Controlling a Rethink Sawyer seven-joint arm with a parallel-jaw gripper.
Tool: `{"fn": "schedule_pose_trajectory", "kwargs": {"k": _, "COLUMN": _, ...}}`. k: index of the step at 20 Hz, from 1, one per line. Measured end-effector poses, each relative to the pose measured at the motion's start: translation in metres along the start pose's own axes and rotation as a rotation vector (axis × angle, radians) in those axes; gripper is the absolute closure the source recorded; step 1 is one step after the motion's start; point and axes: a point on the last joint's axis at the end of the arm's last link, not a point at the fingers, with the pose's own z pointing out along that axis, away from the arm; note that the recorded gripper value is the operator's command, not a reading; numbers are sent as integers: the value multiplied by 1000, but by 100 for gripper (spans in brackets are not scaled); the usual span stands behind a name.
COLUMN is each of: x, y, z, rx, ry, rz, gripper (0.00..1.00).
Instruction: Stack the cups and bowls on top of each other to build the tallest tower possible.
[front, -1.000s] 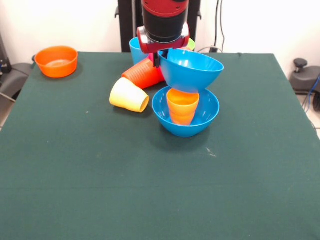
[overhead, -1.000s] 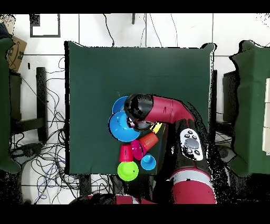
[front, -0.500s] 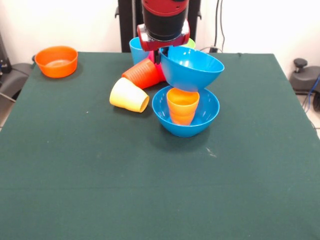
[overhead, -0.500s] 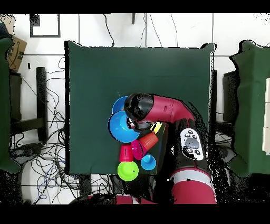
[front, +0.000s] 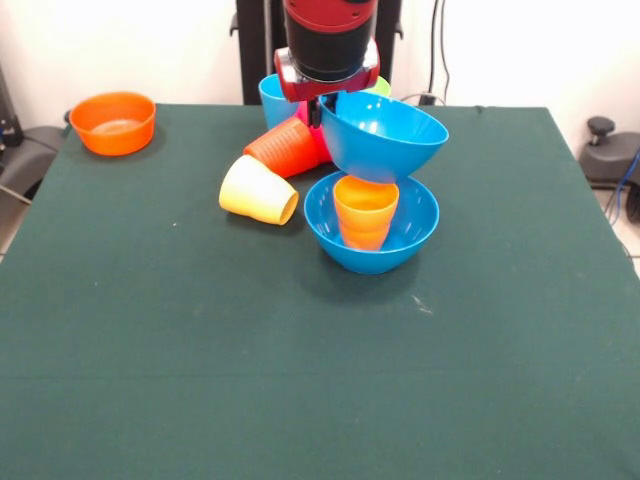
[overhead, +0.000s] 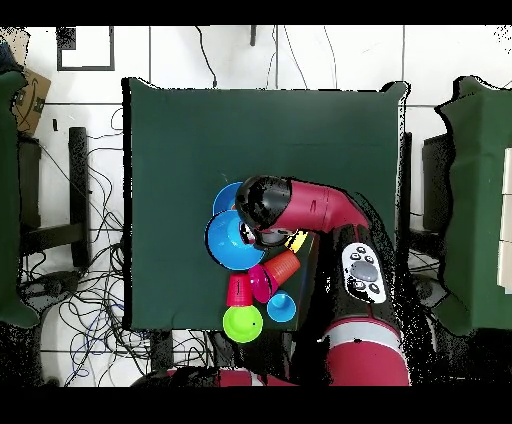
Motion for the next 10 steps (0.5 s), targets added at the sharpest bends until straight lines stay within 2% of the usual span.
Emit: {"fn": "schedule_pose_trajectory", "kwargs": {"k": 10, "x": 1, "y": -1, "z": -2, "rx": 0, "ry": -3, "rz": 2, "gripper": 100}}
